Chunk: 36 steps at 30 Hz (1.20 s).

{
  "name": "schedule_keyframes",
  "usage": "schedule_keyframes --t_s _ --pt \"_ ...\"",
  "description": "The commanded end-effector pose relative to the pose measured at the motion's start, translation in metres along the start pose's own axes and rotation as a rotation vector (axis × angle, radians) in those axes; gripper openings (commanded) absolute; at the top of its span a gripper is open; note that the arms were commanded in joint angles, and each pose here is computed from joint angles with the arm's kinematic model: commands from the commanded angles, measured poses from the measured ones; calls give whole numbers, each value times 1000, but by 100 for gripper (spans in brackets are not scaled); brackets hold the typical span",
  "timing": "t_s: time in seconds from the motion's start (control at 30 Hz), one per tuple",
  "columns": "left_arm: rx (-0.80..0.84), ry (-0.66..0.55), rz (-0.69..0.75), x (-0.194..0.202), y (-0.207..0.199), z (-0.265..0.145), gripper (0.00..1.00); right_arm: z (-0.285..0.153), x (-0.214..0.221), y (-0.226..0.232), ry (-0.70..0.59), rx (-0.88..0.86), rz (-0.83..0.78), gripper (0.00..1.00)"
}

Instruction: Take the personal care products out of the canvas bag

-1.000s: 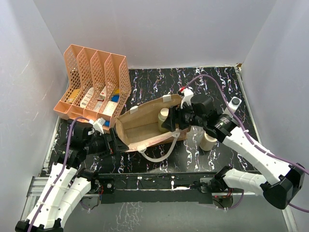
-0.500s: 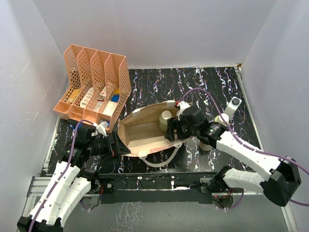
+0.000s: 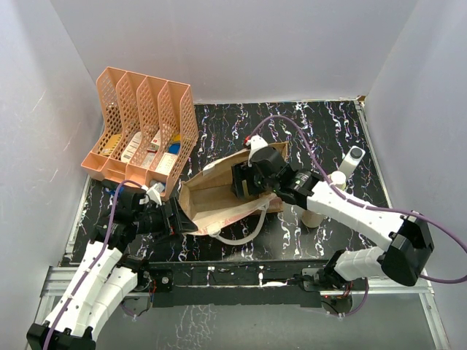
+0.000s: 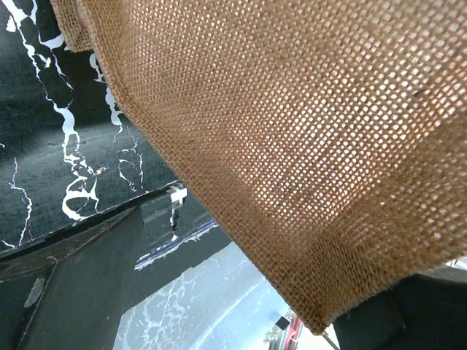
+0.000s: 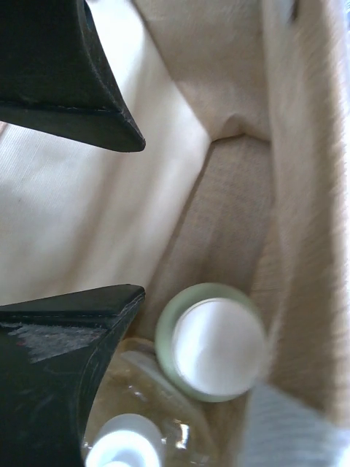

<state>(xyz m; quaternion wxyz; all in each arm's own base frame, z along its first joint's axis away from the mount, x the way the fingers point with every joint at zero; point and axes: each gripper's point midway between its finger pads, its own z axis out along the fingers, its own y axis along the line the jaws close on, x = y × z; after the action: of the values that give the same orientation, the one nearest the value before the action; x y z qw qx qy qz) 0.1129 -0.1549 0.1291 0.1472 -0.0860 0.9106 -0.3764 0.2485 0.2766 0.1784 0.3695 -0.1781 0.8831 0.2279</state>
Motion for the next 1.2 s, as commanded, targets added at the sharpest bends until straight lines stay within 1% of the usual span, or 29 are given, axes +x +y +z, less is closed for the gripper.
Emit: schedule_keyframes --t_s 0.0,0.1,0.33,0.4,0.47,0.6,0.8,1.07,1.1,1.13,1.17 --pt "5 20 5 6 2 0 94 -8 -52 8 -146 64 -33 76" --pt "5 1 14 0 0 0 94 -10 -59 -3 -160 149 -57 76" --pt "1 5 34 0 -1 -2 94 -4 -72 -20 -188 273 -86 76" --pt "-2 1 36 -1 -1 -3 94 3 -71 -24 -180 296 -90 75" --pt "1 -4 35 -1 -2 -3 94 9 -67 -32 -167 350 -78 71" --pt "4 -12 39 -3 -4 -5 94 19 -57 -46 -146 427 -65 69" --pt "0 -11 36 -3 -3 -4 94 31 -42 -59 -112 499 -47 68" --pt "-12 -7 30 -4 -1 -3 94 50 -31 -62 -92 524 -26 68" --pt "-14 -10 32 -5 -2 -3 94 51 -30 -64 -90 530 -26 65" --pt "-16 -11 33 -5 -2 -4 94 53 -28 -65 -89 535 -23 60" --pt "-20 -12 34 -5 -1 -4 94 54 -27 -65 -90 536 -21 57"
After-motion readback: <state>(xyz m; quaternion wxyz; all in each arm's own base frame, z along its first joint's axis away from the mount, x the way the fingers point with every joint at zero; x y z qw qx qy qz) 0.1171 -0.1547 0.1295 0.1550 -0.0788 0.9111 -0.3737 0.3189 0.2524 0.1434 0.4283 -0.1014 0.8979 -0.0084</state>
